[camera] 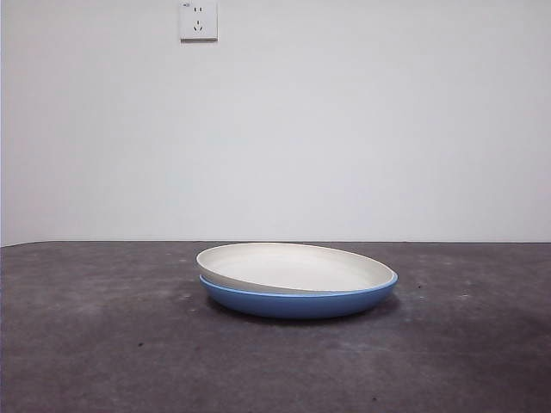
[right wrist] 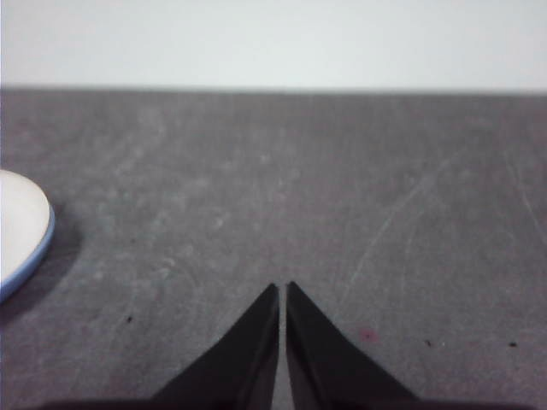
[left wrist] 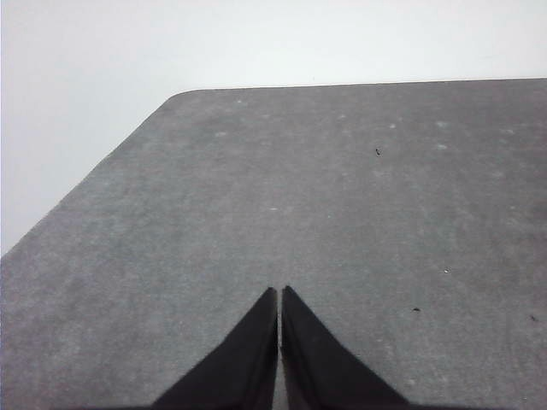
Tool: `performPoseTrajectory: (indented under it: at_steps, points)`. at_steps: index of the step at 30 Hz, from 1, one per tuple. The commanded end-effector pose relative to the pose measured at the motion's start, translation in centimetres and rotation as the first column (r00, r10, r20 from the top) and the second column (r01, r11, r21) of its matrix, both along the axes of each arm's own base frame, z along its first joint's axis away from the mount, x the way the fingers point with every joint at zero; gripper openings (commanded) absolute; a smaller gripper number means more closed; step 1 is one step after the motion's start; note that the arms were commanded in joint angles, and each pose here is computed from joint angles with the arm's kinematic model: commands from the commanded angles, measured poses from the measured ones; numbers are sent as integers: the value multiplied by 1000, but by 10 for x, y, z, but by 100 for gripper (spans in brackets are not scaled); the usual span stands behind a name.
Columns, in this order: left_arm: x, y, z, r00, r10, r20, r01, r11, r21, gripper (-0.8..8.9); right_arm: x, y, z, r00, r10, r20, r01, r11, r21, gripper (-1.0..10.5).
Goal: Pick up the white plate, put it on the blue plate, put it on desk
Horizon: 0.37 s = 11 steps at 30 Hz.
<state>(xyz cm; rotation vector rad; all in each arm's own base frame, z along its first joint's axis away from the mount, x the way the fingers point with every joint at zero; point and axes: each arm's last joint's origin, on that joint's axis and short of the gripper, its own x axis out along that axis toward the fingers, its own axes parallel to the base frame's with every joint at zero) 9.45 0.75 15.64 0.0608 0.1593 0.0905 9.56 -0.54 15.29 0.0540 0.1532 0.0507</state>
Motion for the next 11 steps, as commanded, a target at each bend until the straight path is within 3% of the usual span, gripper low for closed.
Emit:
performPoseTrajectory:
  at_steps: [1,11]
  points:
    - [1,0,-7,1000,5,-24,-5,1000,-4,9,0,0,-2,1000,-2,-11,2,1000,19,8]
    - [1,0,-7,1000,5,-24,-5,1000,-4,9,0,0,-1,1000,0,2,0,1000,17,8]
